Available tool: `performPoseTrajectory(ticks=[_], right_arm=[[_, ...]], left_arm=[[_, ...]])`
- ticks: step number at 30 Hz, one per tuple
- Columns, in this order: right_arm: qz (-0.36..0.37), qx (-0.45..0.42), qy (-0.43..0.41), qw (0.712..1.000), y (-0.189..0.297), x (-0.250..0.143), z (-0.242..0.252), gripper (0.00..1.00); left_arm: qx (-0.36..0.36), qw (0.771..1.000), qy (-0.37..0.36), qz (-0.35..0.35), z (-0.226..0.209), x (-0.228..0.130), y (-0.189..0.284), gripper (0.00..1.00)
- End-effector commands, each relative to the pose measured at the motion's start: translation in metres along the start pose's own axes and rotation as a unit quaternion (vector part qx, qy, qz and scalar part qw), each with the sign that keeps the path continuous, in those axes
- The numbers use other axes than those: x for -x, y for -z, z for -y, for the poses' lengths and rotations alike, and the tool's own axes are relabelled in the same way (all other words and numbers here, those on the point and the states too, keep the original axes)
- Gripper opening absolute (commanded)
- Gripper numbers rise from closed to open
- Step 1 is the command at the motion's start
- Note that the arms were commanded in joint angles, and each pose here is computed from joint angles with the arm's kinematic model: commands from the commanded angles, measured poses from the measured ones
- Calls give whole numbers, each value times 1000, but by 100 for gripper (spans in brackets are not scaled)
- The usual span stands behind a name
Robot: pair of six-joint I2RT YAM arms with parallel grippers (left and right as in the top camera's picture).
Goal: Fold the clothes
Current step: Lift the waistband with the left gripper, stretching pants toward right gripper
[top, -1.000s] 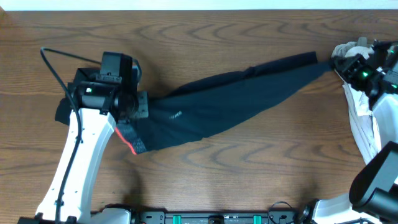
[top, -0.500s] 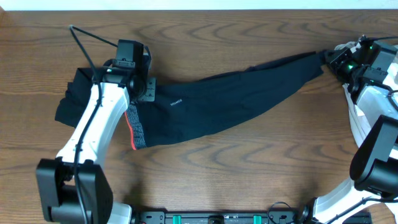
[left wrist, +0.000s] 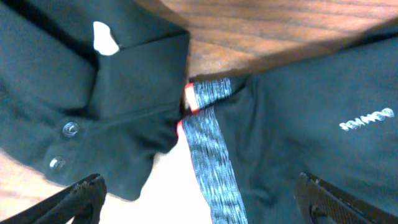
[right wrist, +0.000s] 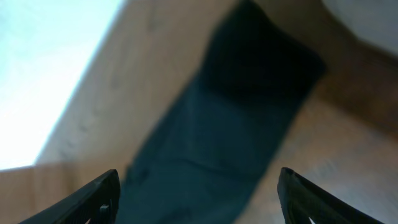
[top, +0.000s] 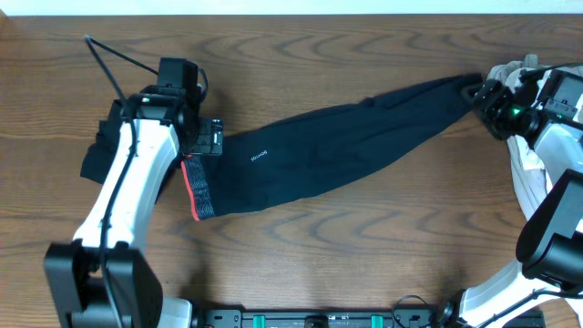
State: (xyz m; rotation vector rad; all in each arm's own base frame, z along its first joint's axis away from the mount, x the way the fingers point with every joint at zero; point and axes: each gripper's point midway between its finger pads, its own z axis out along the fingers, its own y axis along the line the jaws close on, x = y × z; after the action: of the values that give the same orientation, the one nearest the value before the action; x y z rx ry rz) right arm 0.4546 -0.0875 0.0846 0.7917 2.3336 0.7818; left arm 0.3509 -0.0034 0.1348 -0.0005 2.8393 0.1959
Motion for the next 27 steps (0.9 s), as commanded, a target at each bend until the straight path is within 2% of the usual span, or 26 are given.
performPoseTrajectory(ticks=[1,7,12,21,27], right_arm=[[16,-44,58,997,5,14,9,79],[33,-99,96,990,-1,25,26,82],[23,-94,120,988,-20,38,30,82],[-25,-74,134,988,-75,45,33,83],[-58,-73,139,986,-100,23,30,84]], left_arm=[[-7,998,38,51,-5,15,42,98],[-77,993,41,80,11,7,81,98],[-107,989,40,89,18,0,98,98],[-112,991,38,67,20,-13,99,98],[-112,991,46,65,19,-14,99,98]])
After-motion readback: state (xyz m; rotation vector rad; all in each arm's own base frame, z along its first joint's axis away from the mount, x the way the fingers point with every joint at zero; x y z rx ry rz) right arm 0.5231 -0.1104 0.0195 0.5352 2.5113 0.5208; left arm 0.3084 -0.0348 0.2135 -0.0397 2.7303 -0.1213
